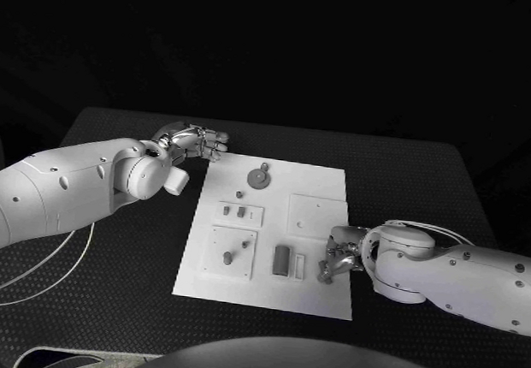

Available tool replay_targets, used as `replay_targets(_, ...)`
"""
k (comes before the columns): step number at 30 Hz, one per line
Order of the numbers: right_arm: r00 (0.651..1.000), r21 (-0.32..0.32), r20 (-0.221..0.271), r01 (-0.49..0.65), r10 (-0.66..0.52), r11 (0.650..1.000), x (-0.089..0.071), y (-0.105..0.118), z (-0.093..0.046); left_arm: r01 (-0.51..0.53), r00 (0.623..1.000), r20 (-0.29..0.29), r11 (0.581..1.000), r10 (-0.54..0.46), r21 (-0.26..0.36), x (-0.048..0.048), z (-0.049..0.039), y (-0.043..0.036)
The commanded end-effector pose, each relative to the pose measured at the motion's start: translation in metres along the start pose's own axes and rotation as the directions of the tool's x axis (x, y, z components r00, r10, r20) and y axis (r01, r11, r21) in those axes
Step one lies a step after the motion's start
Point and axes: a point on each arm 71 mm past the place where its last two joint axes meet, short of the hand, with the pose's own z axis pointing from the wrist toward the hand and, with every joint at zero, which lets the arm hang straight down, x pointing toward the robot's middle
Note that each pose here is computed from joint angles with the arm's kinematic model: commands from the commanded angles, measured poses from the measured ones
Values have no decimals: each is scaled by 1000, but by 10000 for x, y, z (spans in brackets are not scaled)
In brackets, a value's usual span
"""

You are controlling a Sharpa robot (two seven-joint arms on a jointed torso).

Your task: Assemble the parts on the task board

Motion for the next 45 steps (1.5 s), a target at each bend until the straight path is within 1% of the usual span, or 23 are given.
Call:
replay_targets(1, 996, -7, 46, 82, -81, 997, 32, 5, 7, -1, 1000, -22, 1000, 1, 6, 29, 1, -11)
replay_targets(4, 996, -22, 31, 87, -87, 996, 50, 31, 1, -1, 1000, -21, 1000, 1, 6, 26, 0, -10)
replay_targets(6, 997, -25, 12, 72, -71, 997, 65, 20, 5, -1, 1000, -21, 1000, 2, 5, 25, -1, -10)
replay_targets(9, 999, -22, -19, 42, -42, 999, 81, -10, 12, -2, 1000, -21, 1000, 2, 5, 25, -1, -10)
replay_targets(14, 999, -6, -41, -16, 16, 1000, 90, -50, 21, -3, 1000, -22, 1000, 3, 5, 27, -1, -10)
replay_targets(18, 999, 3, -25, -36, 36, 999, 77, -70, 21, -3, 1000, -25, 1000, 3, 5, 32, 0, -10)
replay_targets(25, 995, 16, -31, -89, 90, 996, 65, -86, 1, -4, 1000, -26, 1000, 4, 4, 36, 2, -10)
replay_targets(30, 989, 18, -24, -145, 145, 989, -53, -71, -16, -5, 1000, -26, 1000, 5, 3, 35, 2, -10)
replay_targets(35, 977, 11, -39, -209, 209, 978, -142, -24, -43, -5, 1000, -28, 1000, 6, 2, 39, 3, -9)
replay_targets(38, 971, -3, -55, -234, 233, 972, -157, 32, -68, -7, 1000, -31, 1000, 7, 2, 41, 4, -10)
replay_targets(42, 967, -16, -55, -250, 249, 968, -192, 98, -81, -7, 999, -31, 1000, 8, 2, 42, 4, -10)
replay_targets(45, 961, -18, -73, -270, 268, 963, -192, 135, -78, -8, 999, -31, 1000, 8, 2, 43, 5, -11)
